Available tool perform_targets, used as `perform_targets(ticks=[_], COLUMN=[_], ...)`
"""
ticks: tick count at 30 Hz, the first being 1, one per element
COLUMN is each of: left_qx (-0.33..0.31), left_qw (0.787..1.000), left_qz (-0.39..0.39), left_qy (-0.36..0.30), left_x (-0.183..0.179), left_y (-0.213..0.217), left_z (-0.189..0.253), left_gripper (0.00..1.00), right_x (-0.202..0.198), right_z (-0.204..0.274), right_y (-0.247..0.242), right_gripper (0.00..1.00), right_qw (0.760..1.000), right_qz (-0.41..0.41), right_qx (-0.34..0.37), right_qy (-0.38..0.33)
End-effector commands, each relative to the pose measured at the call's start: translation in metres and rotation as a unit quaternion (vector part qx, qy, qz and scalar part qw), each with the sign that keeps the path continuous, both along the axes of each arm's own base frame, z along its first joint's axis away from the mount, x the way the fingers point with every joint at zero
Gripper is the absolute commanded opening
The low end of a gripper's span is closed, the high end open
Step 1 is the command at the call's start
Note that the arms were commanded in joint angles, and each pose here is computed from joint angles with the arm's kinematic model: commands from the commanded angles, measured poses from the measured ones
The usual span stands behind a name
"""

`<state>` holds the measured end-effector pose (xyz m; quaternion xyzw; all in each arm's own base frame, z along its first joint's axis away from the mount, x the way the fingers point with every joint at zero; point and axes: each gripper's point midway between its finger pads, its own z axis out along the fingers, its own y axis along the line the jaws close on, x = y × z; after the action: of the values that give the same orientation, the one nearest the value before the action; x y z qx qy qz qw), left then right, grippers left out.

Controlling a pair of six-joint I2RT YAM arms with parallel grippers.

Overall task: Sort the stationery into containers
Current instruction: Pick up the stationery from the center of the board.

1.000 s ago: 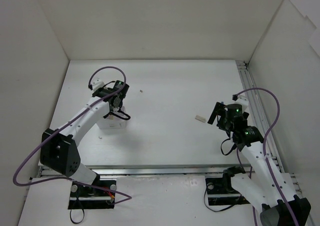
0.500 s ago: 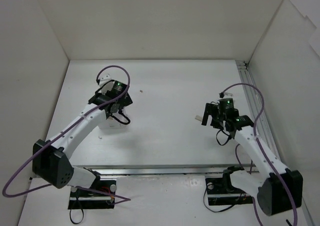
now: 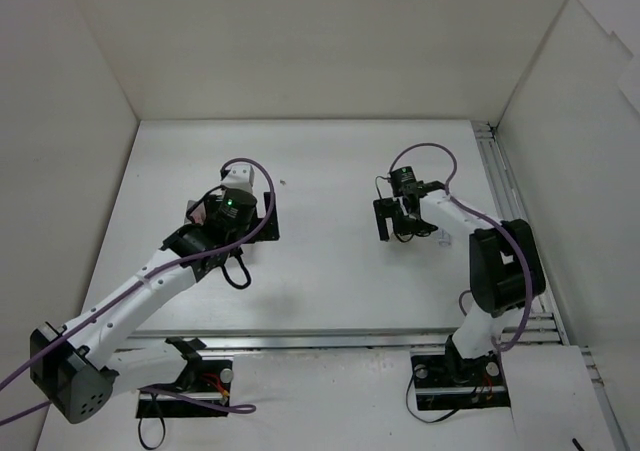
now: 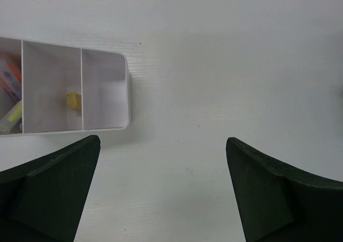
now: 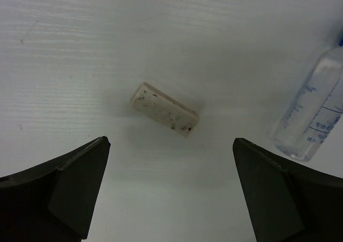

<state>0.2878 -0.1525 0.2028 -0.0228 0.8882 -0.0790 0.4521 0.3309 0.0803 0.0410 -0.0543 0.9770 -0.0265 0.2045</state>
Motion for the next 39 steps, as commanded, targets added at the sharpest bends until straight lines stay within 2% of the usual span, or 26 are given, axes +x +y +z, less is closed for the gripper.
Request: perform_targets(ticks=[1, 7, 10, 12, 13, 14, 16, 18, 26, 31, 34, 39], left_qx=[-0.01, 0.008, 0.011, 0.01, 0.011, 0.011, 0.014, 0.016, 0.015, 0.016, 0.013, 0.005], left_qw=[0.999, 0.999, 0.999, 0.999, 0.999, 0.999, 0.999, 0.999, 0.999, 0.998, 0.998, 0.997], left_qz=[-0.02, -0.021, -0.019, -0.019, -0.019, -0.019, -0.018, -0.017, -0.008, 0.0, 0.007, 0.027], left_qy=[-0.045, -0.037, -0.039, -0.04, -0.04, -0.041, -0.042, -0.043, -0.052, -0.055, -0.058, -0.071], left_x=[0.014, 0.022, 0.025, 0.025, 0.026, 0.025, 0.025, 0.023, 0.018, 0.015, 0.012, 0.002], left_y=[-0.011, -0.013, -0.014, -0.014, -0.014, -0.014, -0.012, -0.01, -0.002, 0.003, 0.007, 0.02], left_z=[0.023, 0.02, 0.02, 0.02, 0.02, 0.021, 0.022, 0.022, 0.025, 0.027, 0.03, 0.039], left_gripper=[1.0, 1.0, 1.0, 1.0, 1.0, 1.0, 1.0, 1.0, 1.0, 1.0, 1.0, 1.0], right_x=[0.004, 0.014, 0.013, 0.014, 0.015, 0.015, 0.015, 0.015, 0.016, 0.016, 0.015, 0.017], right_z=[0.004, -0.017, -0.017, -0.018, -0.017, -0.018, -0.022, -0.025, -0.024, -0.023, -0.02, 0.007], right_y=[-0.012, -0.016, -0.017, -0.018, -0.017, -0.016, -0.009, -0.005, -0.004, -0.003, 0.004, 0.038], right_gripper=[0.98, 0.96, 0.97, 0.93, 0.89, 0.81, 0.72, 0.58, 0.4, 0.13, 0.02, 0.0], right_qw=[0.998, 0.993, 0.992, 0.993, 0.994, 0.994, 0.996, 0.996, 0.995, 0.994, 0.992, 0.99], right_qz=[0.022, 0.037, 0.038, 0.033, 0.032, 0.034, 0.041, 0.04, 0.037, 0.035, 0.06, 0.109], right_qx=[-0.062, -0.104, -0.105, -0.098, -0.094, -0.085, -0.043, -0.013, 0.038, 0.056, 0.074, 0.075], right_qy=[0.009, 0.046, 0.052, 0.054, 0.053, 0.057, 0.068, 0.077, 0.085, 0.087, 0.085, 0.044])
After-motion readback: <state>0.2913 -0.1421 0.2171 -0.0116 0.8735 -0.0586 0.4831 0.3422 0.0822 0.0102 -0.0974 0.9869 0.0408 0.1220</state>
